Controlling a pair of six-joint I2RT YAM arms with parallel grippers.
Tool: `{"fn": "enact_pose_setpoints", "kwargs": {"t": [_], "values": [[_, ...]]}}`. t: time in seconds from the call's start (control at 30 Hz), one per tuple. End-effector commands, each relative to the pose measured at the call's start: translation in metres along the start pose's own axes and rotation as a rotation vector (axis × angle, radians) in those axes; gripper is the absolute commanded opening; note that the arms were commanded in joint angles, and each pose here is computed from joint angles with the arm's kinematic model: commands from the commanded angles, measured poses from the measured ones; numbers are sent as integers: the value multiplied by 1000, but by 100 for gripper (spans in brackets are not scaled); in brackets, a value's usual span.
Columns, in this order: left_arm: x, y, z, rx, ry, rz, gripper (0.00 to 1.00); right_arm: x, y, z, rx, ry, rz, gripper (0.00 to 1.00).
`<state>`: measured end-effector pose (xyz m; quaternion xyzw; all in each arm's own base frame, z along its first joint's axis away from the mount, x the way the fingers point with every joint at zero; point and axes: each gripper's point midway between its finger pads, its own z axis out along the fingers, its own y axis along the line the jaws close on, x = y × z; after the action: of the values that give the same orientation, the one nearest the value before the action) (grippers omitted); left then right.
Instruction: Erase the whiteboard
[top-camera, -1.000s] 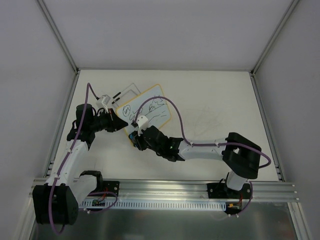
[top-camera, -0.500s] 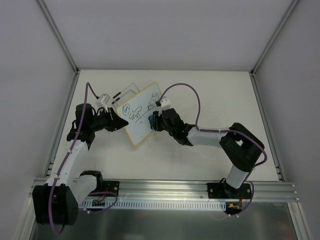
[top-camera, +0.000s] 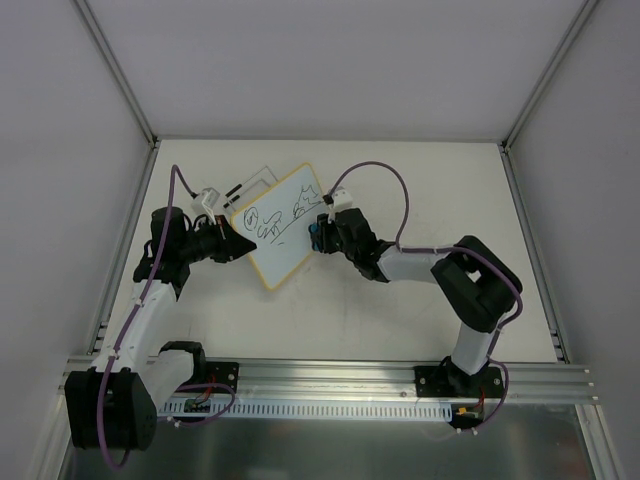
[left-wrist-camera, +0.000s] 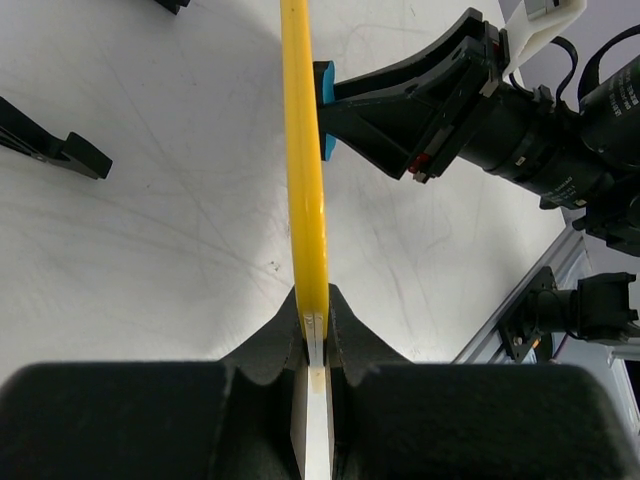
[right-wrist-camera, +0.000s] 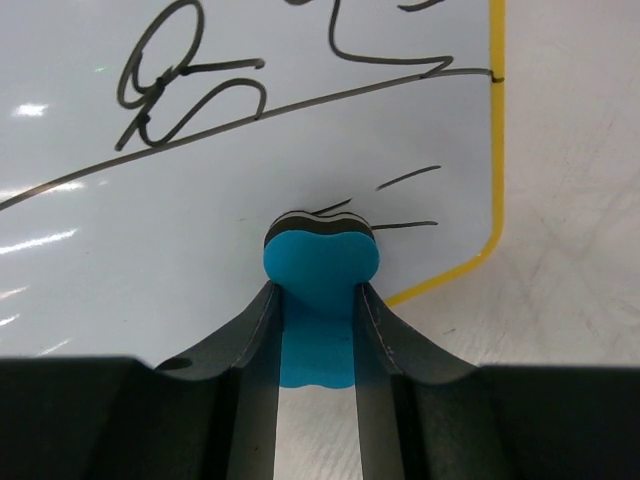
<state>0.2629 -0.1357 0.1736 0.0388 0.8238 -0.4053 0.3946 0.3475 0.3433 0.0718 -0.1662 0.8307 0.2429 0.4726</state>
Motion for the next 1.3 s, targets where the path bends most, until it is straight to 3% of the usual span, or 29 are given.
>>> {"fn": "enact_pose_setpoints", "kwargs": {"t": [0.0, 0.3, 0.5, 0.67, 1.0, 1.27], "values": [[3, -34, -5, 148, 35, 17, 0, -14, 59, -6, -175, -40, -91, 0], [3, -33, -4, 147, 37, 15, 0, -17, 156, -34, -367, -67, -228, 0], [3, -32, -4, 146, 38, 14, 0, -32, 175, -40, -391, -100, -258, 0], [3, -33, -4, 147, 38, 14, 0, -36, 156, -32, -312, -104, -260, 0], [3, -35, -5, 159, 41, 15, 0, -17, 59, -3, -125, -42, -117, 0], [5, -39, -6, 179, 50, 10, 0, -7, 6, 8, -18, -9, -5, 0]]}}
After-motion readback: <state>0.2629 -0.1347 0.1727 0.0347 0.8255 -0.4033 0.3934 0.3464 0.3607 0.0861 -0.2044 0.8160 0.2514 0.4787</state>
